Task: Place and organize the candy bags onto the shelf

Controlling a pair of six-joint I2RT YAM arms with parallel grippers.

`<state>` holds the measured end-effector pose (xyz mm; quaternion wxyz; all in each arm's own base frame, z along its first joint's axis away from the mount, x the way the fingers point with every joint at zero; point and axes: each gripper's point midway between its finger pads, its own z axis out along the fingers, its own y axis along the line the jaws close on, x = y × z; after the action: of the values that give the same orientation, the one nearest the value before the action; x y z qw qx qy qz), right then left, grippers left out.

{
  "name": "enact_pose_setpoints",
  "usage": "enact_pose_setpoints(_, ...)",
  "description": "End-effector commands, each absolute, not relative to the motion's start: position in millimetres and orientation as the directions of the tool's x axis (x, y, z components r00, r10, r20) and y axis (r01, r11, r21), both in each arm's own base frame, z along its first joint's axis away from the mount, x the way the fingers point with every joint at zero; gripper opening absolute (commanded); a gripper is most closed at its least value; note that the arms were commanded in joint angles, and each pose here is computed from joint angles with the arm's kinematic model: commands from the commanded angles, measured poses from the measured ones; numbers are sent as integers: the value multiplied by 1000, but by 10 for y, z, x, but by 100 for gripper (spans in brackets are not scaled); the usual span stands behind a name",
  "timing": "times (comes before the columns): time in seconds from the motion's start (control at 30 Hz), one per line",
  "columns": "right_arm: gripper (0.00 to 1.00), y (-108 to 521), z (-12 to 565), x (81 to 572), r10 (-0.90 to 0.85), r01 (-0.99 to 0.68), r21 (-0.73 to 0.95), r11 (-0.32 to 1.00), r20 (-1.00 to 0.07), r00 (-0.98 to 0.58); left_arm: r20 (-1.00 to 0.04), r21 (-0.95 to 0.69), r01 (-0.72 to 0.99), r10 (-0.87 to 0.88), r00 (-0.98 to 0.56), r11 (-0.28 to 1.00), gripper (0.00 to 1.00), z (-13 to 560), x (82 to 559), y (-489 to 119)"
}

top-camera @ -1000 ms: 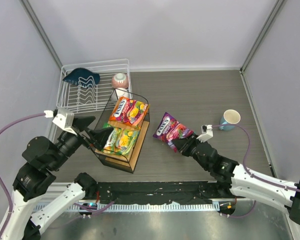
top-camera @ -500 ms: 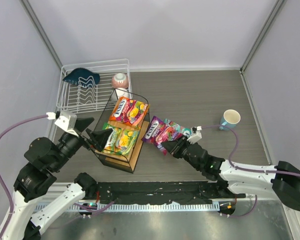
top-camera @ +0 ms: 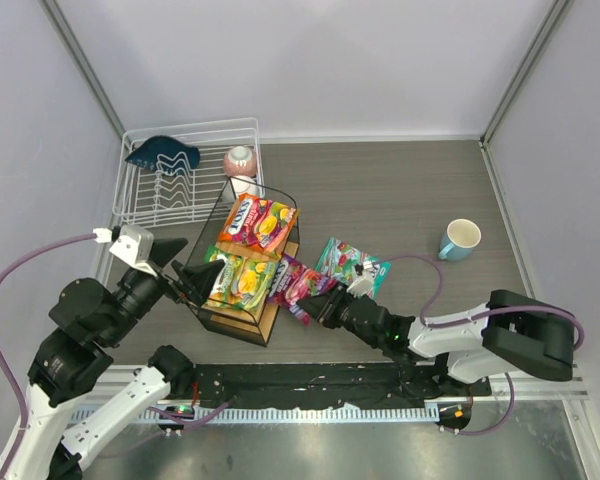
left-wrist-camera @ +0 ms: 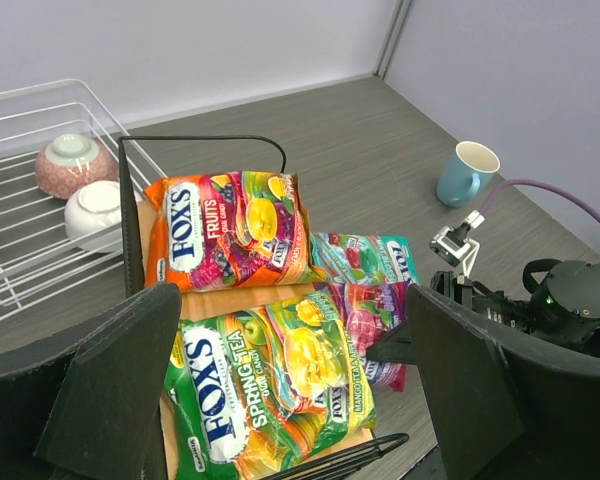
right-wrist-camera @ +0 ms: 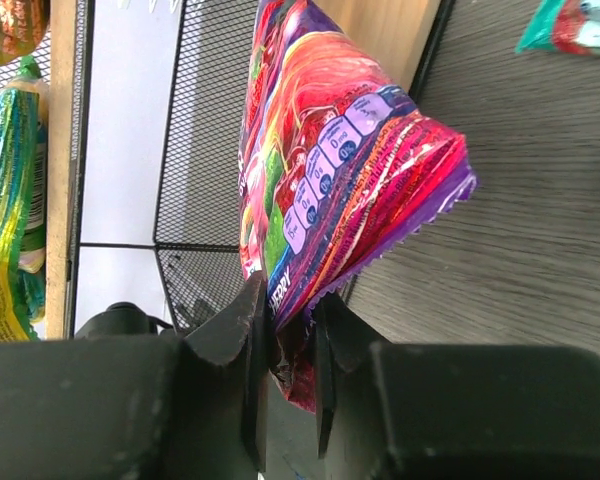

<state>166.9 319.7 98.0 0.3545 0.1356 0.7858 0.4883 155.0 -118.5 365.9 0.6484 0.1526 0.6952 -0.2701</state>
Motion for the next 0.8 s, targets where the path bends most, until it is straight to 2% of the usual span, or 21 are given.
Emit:
enact_pose_setpoints(0.0, 1, 3521, 1563, 1707, 630, -200, 935, 293, -346, -695, -986, -167, 560, -137, -96, 811, 100, 3671, 1546, -1163)
enact_pose_setpoints(0.33, 1, 3812, 1527, 1586, 600, -211, 947, 241, -316, -735, -986, -164, 550, -129, -102, 819, 100, 3619, 1572, -1157)
enact_pose_setpoints(0.77, 1, 3995, 1428, 1485, 562, -211, 947, 241, -314, -765, -985, -174, 557, -133, -114, 812, 100, 3566, 1589, -1200)
